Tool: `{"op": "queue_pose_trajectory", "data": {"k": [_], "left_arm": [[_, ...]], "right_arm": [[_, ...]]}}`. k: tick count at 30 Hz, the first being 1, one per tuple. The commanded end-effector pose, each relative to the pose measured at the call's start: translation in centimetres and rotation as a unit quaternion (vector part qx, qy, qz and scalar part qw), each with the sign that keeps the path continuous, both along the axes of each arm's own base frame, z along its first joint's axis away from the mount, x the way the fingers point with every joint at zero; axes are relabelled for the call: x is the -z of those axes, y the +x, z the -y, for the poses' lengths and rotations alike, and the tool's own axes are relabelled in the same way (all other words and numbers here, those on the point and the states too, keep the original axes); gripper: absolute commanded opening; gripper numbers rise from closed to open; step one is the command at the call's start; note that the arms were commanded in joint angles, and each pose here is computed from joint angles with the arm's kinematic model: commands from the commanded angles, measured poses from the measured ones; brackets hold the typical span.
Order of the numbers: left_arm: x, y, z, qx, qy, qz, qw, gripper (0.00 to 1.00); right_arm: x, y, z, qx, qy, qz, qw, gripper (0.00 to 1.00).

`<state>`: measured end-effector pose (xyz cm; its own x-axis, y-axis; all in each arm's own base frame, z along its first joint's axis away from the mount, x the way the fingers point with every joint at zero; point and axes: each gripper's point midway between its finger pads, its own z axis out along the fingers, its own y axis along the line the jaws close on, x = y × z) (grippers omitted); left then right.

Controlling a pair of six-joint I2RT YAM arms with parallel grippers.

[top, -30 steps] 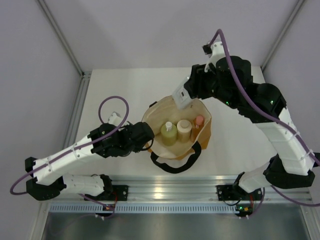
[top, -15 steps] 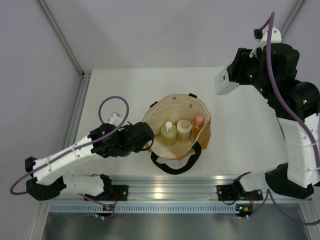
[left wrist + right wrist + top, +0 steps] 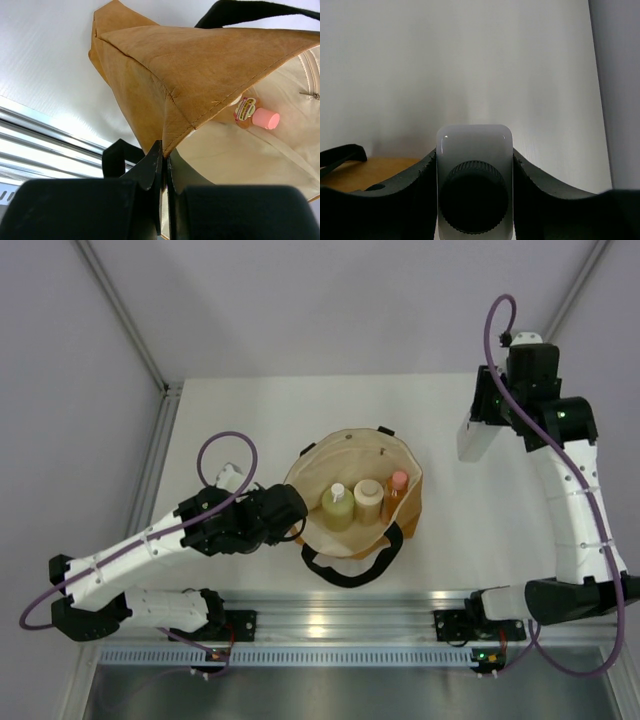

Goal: Take the personal care products out of the canvas bag

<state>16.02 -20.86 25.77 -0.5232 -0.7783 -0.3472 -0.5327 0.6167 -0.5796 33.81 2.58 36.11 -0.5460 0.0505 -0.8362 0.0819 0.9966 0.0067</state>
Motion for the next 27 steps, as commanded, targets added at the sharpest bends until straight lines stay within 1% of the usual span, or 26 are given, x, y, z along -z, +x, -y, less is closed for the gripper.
{"op": "queue_pose_trajectory", "data": {"k": [1,2,3,5,6,10,11,12,14,19,20,21,27], "left_arm": [[1.1,-1.0,-2.9,0.009,0.075,-0.016,0.997,0.05],[1.1,-1.0,-2.9,0.011,0.075,-0.015,0.997,0.06],[1.1,-1.0,-3.0,0.012,0.075,-0.015,0.997,0.06],[1.0,-1.0,-2.9,0.016,0.079,-0.014,0.997,0.08],[0.9,-1.0,-2.9,0.018,0.078,-0.011,0.997,0.08],[0.6,-0.9,-2.8,0.027,0.083,-0.008,0.996,0.08],[0.6,-0.9,-2.8,0.027,0.083,-0.007,0.996,0.08],[0.5,-0.9,-2.8,0.028,0.082,-0.007,0.996,0.07],[0.4,-0.9,-2.8,0.028,0.082,-0.005,0.996,0.06],[0.2,-0.8,-2.8,0.031,0.081,-0.002,0.996,0.06],[0.1,-0.9,-2.8,0.032,0.081,-0.003,0.996,0.06],[0.2,-0.9,-2.8,0.033,0.082,-0.003,0.996,0.06],[0.2,-1.0,-2.8,0.037,0.083,-0.006,0.996,0.06]], "right_arm": [[-5.4,2.1,0.4,-0.001,0.013,0.144,0.99,0.0],[-5.7,2.4,0.6,0.001,0.01,0.162,0.987,0.0],[-3.8,2.7,0.7,0.001,0.003,0.147,0.989,0.0],[-2.9,3.3,0.8,-0.001,-0.006,0.152,0.988,0.0],[-1.2,3.7,0.8,-0.006,-0.01,0.137,0.991,0.0],[1.8,4.9,1.3,-0.003,-0.017,0.127,0.992,0.0],[1.8,5.4,1.3,-0.003,-0.016,0.139,0.99,0.0],[3.5,5.6,1.5,-0.003,-0.018,0.128,0.992,0.0],[4.9,6.2,1.3,-0.014,-0.02,0.132,0.991,0.0],[7.5,7.7,1.0,-0.023,-0.019,0.131,0.991,0.0],[7.1,8.3,0.8,-0.025,-0.015,0.151,0.988,0.0],[8.1,8.4,0.6,-0.029,-0.013,0.147,0.989,0.0],[10.2,10.2,0.3,-0.031,-0.009,0.126,0.992,0.0]]}}
